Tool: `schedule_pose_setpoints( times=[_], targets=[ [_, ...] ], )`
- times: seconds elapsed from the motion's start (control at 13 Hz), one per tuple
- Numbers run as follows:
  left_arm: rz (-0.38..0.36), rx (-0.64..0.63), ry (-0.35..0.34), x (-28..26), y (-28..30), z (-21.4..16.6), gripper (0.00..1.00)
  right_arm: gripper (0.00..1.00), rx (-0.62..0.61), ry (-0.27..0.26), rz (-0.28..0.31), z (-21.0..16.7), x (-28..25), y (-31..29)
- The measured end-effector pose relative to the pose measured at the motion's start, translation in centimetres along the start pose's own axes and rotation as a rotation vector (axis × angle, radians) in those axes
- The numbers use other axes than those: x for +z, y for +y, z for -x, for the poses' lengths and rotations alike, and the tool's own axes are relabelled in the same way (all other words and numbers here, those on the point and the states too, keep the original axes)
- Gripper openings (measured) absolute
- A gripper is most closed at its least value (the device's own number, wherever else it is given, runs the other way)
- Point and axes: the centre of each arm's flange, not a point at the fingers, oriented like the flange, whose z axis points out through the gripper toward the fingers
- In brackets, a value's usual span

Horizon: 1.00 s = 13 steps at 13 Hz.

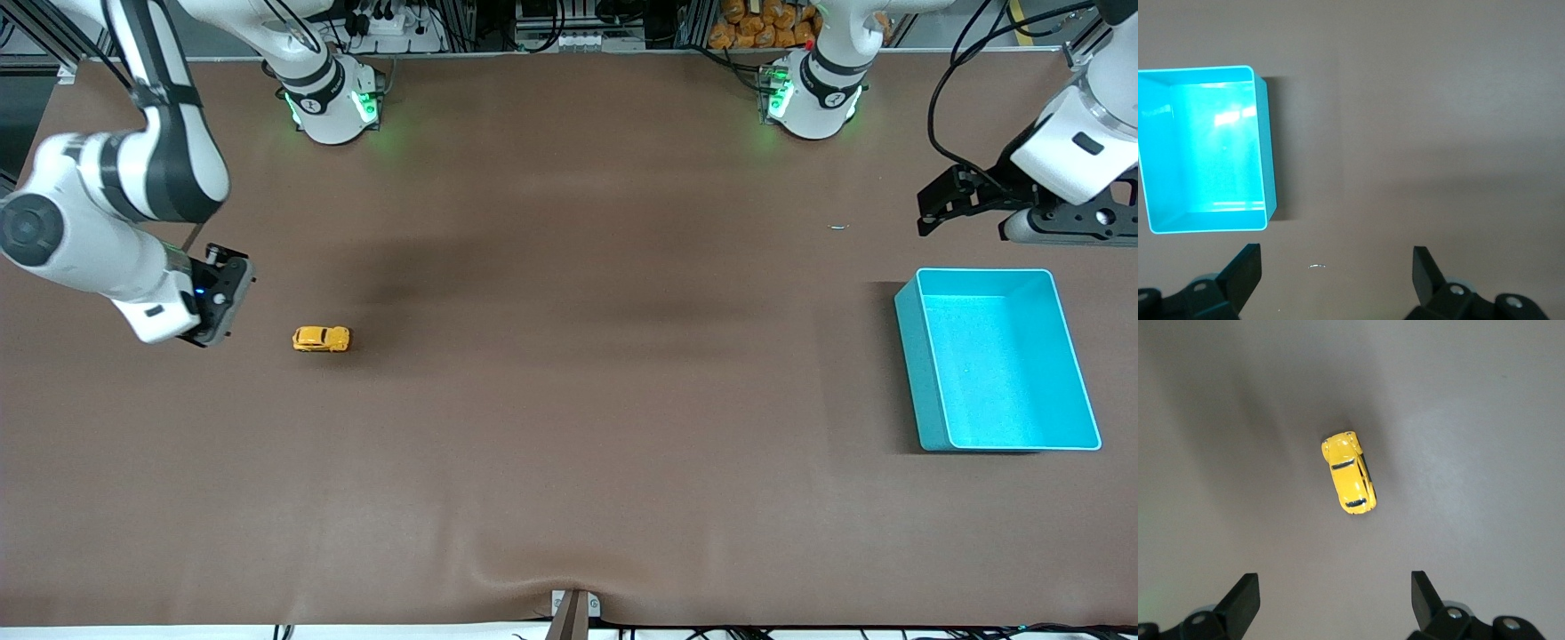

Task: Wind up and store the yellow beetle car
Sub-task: 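Lower the open right gripper over the yellow car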

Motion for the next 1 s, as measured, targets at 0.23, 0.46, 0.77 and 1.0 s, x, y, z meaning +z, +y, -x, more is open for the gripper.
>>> schedule_pose_setpoints(
  times=[0.23, 0.46, 0.77, 1.0],
  targets=[
    [0.001, 0.03, 0.013, -0.6, 3.2, 0.3, 1.0, 1.0, -0.1, 0.0, 0.023, -0.5, 5.9, -0.4],
    [-0.004, 0.034, 0.015, -0.7, 4.1, 0.5, 1.0, 1.0, -0.177, -0.004, 0.022, -1.6, 9.6, -1.2],
    [-0.016, 0.001, 0.016, -0.7, 1.9, 0.1, 1.0, 1.0, -0.209, -0.001, 0.042, -2.5, 11.4, -0.9],
    [-0.017, -0.008, 0.012, -0.5, 0.2, -0.1, 1.0, 1.0, -0.212, -0.001, 0.052, -2.6, 12.9, -0.5]
  ],
)
